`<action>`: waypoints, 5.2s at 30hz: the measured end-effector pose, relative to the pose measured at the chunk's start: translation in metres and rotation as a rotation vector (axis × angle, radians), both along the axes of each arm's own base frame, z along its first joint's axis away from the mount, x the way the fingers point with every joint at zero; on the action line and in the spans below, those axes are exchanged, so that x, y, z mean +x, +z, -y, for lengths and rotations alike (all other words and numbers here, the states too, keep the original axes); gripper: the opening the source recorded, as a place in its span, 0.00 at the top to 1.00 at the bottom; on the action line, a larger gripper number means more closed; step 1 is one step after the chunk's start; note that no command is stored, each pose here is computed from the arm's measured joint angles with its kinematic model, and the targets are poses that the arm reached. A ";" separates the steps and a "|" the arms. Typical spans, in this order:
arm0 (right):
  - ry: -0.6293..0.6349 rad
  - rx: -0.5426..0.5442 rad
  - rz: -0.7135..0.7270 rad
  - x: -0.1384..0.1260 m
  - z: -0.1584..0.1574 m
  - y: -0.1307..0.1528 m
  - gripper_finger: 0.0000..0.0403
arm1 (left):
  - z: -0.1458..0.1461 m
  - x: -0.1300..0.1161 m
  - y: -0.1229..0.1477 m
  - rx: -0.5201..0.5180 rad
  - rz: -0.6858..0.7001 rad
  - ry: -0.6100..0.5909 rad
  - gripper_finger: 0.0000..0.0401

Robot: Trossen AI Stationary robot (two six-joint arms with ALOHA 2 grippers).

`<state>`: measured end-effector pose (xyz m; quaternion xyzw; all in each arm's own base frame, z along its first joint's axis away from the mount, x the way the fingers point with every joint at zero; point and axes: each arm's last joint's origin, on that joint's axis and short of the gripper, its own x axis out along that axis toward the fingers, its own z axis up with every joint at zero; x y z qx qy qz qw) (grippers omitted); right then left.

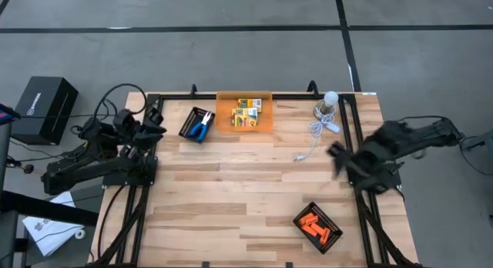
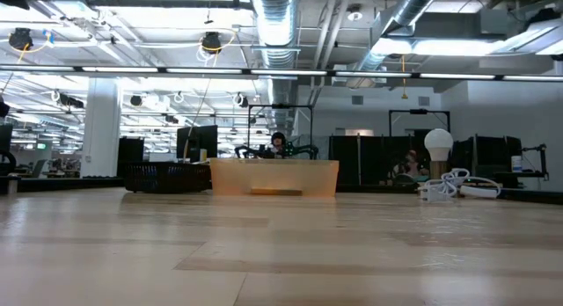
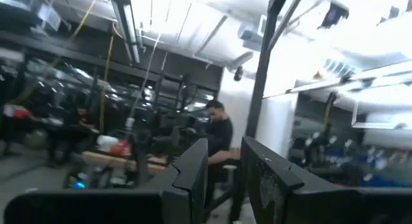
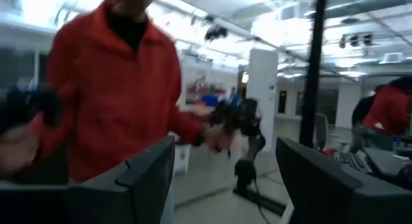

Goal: Pick & Place School Supplies
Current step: Return to Home Position

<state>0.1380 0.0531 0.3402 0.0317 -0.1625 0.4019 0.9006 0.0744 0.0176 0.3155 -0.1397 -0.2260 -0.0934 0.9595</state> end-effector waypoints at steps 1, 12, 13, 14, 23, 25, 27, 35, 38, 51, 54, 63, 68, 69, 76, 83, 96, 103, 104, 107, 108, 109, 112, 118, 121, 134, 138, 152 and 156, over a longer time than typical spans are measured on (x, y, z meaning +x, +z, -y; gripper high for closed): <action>0.000 -0.028 0.006 -0.014 0.003 0.000 0.35 | 0.000 0.000 0.000 0.024 0.002 0.018 0.78; -0.193 -0.030 0.046 -0.091 0.028 -0.058 0.35 | -0.008 0.011 -0.053 -0.003 -0.039 0.157 0.78; -0.203 -0.054 -0.005 -0.089 0.028 -0.063 0.35 | -0.010 0.012 -0.060 -0.014 -0.047 0.169 0.78; -0.229 -0.057 -0.026 -0.087 0.029 -0.063 0.35 | -0.010 0.014 -0.065 -0.022 -0.049 0.178 0.78; -0.531 -0.111 -0.252 -0.070 0.036 -0.102 0.35 | -0.016 0.024 -0.119 -0.122 -0.180 0.222 0.78; -0.540 -0.075 -0.280 -0.069 0.037 -0.102 0.35 | -0.017 0.025 -0.122 -0.098 -0.214 0.237 0.78; -0.551 -0.068 -0.288 -0.067 0.038 -0.108 0.35 | -0.017 0.026 -0.125 -0.098 -0.244 0.243 0.78; -0.672 0.000 -0.510 -0.047 0.043 -0.169 0.35 | -0.017 0.027 -0.128 -0.031 -0.282 0.253 0.78; -0.709 -0.002 -0.463 -0.043 0.046 -0.169 0.35 | -0.019 0.028 -0.131 -0.009 -0.309 0.310 0.78; -0.818 -0.030 -0.505 -0.043 0.053 -0.172 0.35 | -0.027 0.027 -0.135 -0.011 -0.359 0.580 0.78; -0.813 -0.016 -0.512 -0.043 0.053 -0.172 0.35 | -0.027 0.028 -0.136 -0.027 -0.368 0.587 0.78; -0.794 0.126 -0.573 -0.043 0.053 -0.172 0.35 | -0.029 0.031 -0.141 -0.032 -0.422 0.585 0.78; -0.775 0.245 -0.622 -0.043 0.053 -0.172 0.35 | -0.029 0.033 -0.143 -0.034 -0.441 0.584 0.78; -0.772 0.262 -0.629 -0.043 0.053 -0.172 0.35 | -0.030 0.033 -0.144 -0.034 -0.443 0.584 0.78; -0.770 0.275 -0.635 -0.043 0.053 -0.172 0.35 | -0.030 0.034 -0.144 -0.035 -0.451 0.584 0.78; -0.770 0.275 -0.635 -0.043 0.053 -0.173 0.35 | -0.024 0.032 -0.138 -0.022 -0.388 0.551 0.78; -0.770 0.274 -0.635 -0.043 0.053 -0.173 0.35 | -0.013 0.010 -0.113 0.004 -0.080 0.533 0.78; -0.770 0.275 -0.634 -0.043 0.053 -0.172 0.35 | -0.013 0.008 -0.109 0.007 -0.041 0.531 0.78; -0.770 0.275 -0.634 -0.043 0.053 -0.172 0.35 | -0.013 0.008 -0.110 0.007 -0.043 0.531 0.78; -0.770 0.275 -0.633 -0.043 0.053 -0.172 0.35 | -0.013 0.008 -0.110 0.007 -0.043 0.531 0.78; -0.770 0.275 -0.634 -0.043 0.053 -0.172 0.35 | -0.013 0.008 -0.110 0.007 -0.043 0.531 0.78; -0.770 0.275 -0.634 -0.043 0.053 -0.172 0.35 | -0.013 0.008 -0.110 0.007 -0.043 0.531 0.78; -0.770 0.275 -0.633 -0.043 0.053 -0.172 0.35 | -0.013 0.009 -0.110 0.007 -0.044 0.531 0.78; -0.770 0.275 -0.633 -0.043 0.053 -0.172 0.35 | -0.014 0.011 -0.111 0.005 -0.069 0.531 0.78; -0.770 0.275 -0.633 -0.043 0.053 -0.172 0.35 | -0.014 0.013 -0.113 0.003 -0.093 0.531 0.78; -0.770 0.276 -0.632 -0.043 0.053 -0.172 0.35 | -0.018 0.025 -0.123 -0.005 -0.221 0.529 0.78; -0.770 0.276 -0.632 -0.043 0.053 -0.172 0.35 | -0.020 0.028 -0.127 -0.008 -0.264 0.528 0.78; -0.770 0.276 -0.631 -0.043 0.053 -0.172 0.35 | -0.023 0.037 -0.138 -0.016 -0.382 0.524 0.78; -0.770 0.275 -0.632 -0.043 0.053 -0.172 0.35 | -0.023 0.038 -0.140 -0.018 -0.402 0.523 0.78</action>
